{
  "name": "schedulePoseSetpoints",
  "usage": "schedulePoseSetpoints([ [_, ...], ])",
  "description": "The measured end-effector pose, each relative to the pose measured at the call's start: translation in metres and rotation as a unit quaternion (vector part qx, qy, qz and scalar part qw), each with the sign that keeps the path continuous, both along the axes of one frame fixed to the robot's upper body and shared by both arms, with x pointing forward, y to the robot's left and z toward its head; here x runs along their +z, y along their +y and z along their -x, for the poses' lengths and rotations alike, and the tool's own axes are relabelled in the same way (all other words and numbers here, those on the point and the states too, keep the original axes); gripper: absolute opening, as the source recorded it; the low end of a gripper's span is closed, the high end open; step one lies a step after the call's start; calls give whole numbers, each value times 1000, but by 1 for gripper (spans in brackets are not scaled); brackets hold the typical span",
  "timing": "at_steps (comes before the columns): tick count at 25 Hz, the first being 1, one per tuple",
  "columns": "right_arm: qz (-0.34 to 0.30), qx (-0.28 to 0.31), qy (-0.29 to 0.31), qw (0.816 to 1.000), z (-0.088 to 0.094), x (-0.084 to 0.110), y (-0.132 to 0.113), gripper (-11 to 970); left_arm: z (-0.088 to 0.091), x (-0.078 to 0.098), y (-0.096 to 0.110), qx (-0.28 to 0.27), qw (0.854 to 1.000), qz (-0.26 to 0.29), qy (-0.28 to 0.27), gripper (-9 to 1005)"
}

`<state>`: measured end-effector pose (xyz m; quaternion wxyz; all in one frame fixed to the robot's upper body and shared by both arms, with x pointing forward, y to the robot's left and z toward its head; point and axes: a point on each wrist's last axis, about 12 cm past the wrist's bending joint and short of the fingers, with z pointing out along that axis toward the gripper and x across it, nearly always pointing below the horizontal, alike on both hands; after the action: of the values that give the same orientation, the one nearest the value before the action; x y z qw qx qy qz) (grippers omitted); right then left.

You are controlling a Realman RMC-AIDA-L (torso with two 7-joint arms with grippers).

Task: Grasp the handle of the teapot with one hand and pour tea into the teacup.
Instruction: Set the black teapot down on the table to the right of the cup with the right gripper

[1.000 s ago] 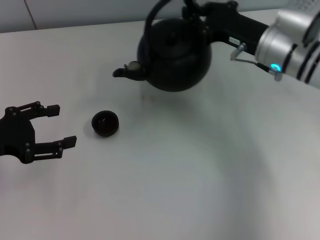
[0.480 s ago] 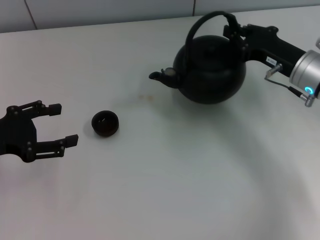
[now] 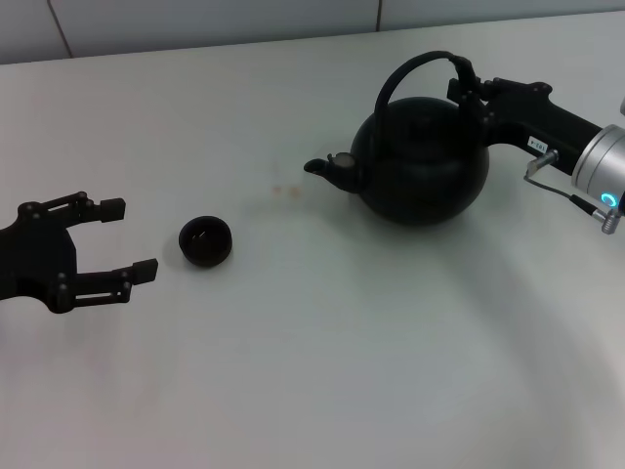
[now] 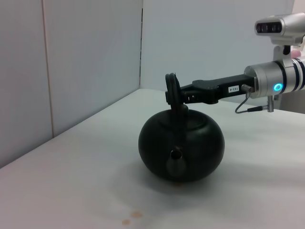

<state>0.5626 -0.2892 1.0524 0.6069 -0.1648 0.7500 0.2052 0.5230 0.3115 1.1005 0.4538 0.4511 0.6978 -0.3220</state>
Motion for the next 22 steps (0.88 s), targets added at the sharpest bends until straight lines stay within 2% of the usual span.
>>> schedulePoseSetpoints([
  [22,14,-15,15,1000,-4,-5,-2,109,-1,0,0,1,1000,-3,-1,861],
])
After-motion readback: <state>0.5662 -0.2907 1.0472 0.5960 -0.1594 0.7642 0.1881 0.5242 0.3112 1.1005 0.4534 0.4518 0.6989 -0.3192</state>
